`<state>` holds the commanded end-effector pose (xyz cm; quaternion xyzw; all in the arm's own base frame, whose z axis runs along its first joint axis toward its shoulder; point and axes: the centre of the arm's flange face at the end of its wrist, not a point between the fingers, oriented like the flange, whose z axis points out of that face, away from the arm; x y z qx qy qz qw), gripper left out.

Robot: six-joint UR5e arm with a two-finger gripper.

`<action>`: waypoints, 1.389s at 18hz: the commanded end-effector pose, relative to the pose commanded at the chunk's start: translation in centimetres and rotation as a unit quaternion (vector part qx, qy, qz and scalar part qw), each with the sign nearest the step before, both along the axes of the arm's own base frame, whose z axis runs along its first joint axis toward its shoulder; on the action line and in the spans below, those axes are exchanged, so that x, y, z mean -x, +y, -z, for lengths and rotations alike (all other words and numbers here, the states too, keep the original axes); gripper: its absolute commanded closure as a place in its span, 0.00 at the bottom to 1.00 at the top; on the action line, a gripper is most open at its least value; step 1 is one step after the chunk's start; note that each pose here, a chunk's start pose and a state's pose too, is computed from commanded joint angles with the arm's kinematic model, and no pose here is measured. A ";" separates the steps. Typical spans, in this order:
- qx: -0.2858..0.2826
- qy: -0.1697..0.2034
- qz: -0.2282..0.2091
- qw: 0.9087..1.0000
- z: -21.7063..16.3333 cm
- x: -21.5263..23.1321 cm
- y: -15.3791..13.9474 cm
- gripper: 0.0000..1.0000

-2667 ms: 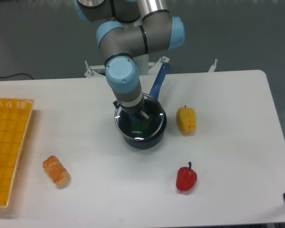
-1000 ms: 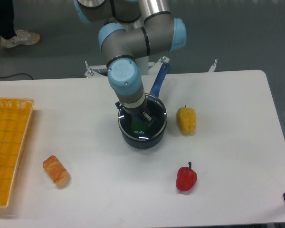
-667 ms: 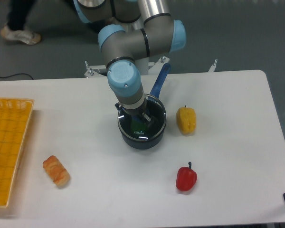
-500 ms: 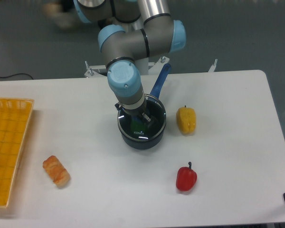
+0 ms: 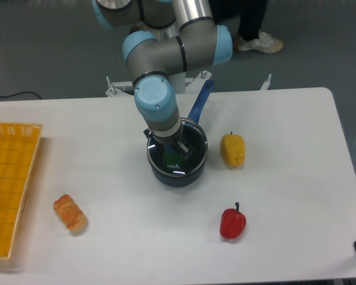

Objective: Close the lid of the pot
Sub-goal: 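Hold the lid seated on the pot rim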

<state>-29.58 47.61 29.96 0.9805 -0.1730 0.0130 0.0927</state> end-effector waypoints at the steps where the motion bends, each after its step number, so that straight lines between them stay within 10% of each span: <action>1: 0.000 0.000 -0.001 1.000 0.0 0.0 0.0 0.50; 16: 0.002 0.000 0.000 1.000 0.2 0.0 0.1 0.34; 25: 0.004 -0.004 0.004 1.000 0.6 0.0 0.1 0.43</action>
